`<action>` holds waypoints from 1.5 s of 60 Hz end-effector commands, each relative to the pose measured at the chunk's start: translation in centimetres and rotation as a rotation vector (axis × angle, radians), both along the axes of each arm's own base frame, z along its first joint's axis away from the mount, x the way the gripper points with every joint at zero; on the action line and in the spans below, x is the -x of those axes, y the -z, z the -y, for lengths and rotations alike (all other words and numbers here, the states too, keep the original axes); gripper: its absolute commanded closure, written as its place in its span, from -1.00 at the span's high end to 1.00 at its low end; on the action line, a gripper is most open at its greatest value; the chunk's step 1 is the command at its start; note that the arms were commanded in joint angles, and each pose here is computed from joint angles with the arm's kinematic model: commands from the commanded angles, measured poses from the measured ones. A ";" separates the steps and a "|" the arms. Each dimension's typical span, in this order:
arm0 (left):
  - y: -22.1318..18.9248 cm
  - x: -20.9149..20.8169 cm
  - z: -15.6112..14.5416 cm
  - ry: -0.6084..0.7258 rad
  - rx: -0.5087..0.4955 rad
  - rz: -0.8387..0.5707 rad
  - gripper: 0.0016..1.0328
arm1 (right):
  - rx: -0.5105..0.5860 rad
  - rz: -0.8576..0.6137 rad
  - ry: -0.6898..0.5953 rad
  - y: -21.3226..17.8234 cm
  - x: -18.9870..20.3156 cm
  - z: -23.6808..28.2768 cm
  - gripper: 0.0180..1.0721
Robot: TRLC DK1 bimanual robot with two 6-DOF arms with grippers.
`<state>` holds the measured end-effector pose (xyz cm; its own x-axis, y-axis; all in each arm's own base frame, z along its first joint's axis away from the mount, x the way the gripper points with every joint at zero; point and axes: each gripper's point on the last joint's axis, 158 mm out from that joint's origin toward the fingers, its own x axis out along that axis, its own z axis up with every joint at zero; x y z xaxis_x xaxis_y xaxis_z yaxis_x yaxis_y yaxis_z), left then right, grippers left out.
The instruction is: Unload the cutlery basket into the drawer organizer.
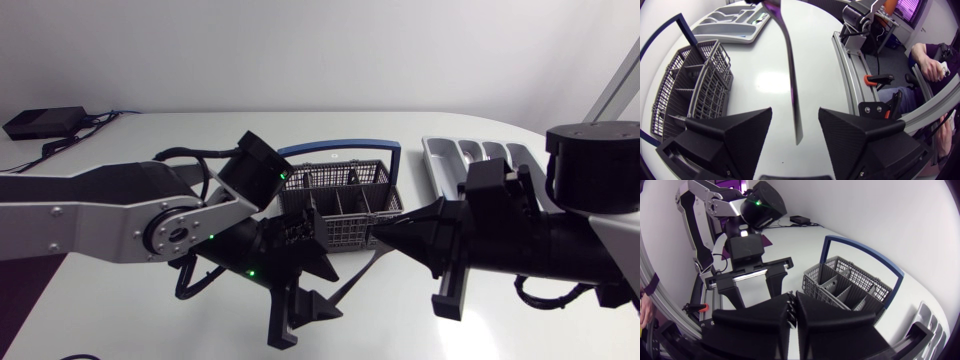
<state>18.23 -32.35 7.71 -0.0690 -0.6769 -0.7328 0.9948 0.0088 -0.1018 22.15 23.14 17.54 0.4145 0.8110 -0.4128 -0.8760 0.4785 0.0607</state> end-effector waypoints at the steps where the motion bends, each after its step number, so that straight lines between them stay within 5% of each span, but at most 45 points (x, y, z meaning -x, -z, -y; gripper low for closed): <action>1: 2.0 1.0 -0.8 0.038 -0.038 -0.048 0.28 | -0.015 -0.025 -0.026 0.5 0.5 -0.6 -0.88; 13: 2.1 1.2 -0.5 0.060 -0.035 -0.090 0.25 | -0.038 -0.020 -0.054 0.1 0.7 -1.0 -0.88; 27: 1.9 1.2 -0.2 0.078 -0.025 -0.115 -0.21 | -0.030 0.004 -0.052 0.3 0.5 -0.6 -0.88; 80: 0.9 2.8 -0.7 0.129 -0.003 -0.215 -0.93 | -0.018 0.018 -0.049 0.9 1.0 -0.1 -0.88; 85: 0.7 2.6 -0.8 0.118 -0.003 -0.220 -0.93 | -0.009 0.022 -0.027 1.2 0.7 0.2 -0.79; 90: 0.3 2.4 -1.0 0.102 0.000 -0.222 -0.93 | -0.006 0.039 -0.005 1.1 0.4 0.5 -0.45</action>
<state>15.78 -31.26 6.67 -0.2826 -0.6514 -0.7042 0.9484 -0.0799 -0.3067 21.13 23.51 17.57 0.3791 0.8466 -0.3736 -0.9024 0.4275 0.0531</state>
